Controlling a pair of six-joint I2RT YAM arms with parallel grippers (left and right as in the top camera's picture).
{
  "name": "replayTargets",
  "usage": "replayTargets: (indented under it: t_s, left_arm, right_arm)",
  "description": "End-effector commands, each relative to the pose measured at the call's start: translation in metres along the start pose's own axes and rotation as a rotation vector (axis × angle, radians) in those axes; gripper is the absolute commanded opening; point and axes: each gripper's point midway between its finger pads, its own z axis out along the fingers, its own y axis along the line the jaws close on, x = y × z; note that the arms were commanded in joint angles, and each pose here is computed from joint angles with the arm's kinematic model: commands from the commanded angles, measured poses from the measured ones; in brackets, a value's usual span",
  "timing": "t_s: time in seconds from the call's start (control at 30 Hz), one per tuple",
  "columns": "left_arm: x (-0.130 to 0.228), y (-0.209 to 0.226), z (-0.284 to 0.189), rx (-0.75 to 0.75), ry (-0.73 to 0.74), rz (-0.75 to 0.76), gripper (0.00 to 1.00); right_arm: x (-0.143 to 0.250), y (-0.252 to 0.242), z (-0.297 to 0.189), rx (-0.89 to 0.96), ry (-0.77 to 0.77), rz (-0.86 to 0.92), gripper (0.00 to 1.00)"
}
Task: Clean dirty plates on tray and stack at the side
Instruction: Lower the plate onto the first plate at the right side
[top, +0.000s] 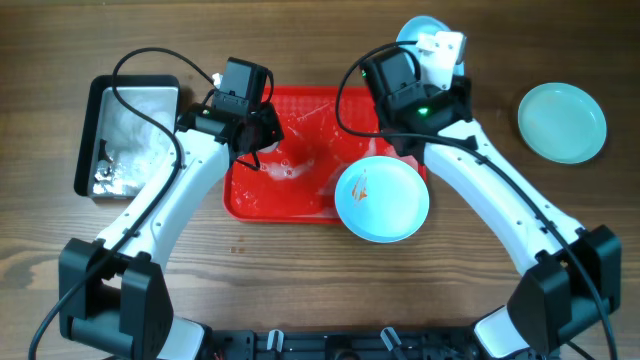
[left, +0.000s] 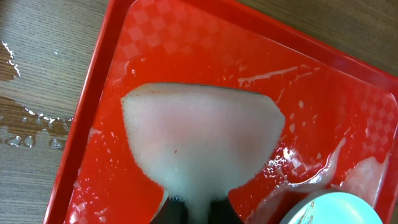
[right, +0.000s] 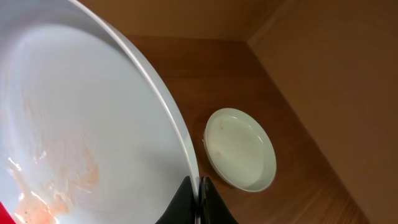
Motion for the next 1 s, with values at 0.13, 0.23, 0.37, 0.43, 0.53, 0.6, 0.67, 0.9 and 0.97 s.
replayTargets:
  t_s: [0.13,0.23,0.37,0.43,0.53,0.6,0.67,0.9,0.97]
  left_arm:
    - [-0.004,-0.004,-0.001,0.011,-0.008,0.019,0.04]
    - [-0.004,-0.004,-0.001,0.011,-0.008,0.019,0.04]
    - [-0.004,-0.004,-0.001,0.011,-0.008,0.019,0.04]
    - [-0.004,-0.004,-0.001,0.011,-0.008,0.019,0.04]
    - [-0.004,-0.004,-0.001,0.011,-0.007,0.019,0.04]
    - [-0.004,-0.004,-0.001,0.011,-0.008,0.019,0.04]
    - [-0.004,-0.004,-0.001,0.011,-0.008,0.019,0.04]
    - [-0.004,-0.004,-0.001,0.011,-0.008,0.019,0.04]
    - [-0.003,-0.003,-0.001,0.009,-0.005,0.02,0.04]
  right_arm:
    - [0.015,0.005,-0.014,0.041,-0.022,-0.013,0.04]
    - [0.019,0.003,-0.013,0.075,-0.035,-0.034,0.04]
    - [0.02,0.005,-0.014,0.08,-0.045,-0.042,0.04]
    - [0.018,0.004,-0.022,0.091,-0.069,-0.053,0.04]
    - [0.015,0.003,-0.022,0.102,-0.085,-0.036,0.04]
    - [0.014,0.002,-0.023,0.11,-0.091,-0.035,0.04]
    - [0.014,0.002,-0.022,0.11,-0.092,-0.024,0.04]
    - [0.046,0.047,-0.005,-0.194,0.148,0.061,0.04]
    - [0.062,0.054,0.013,-0.322,0.31,0.144,0.04]
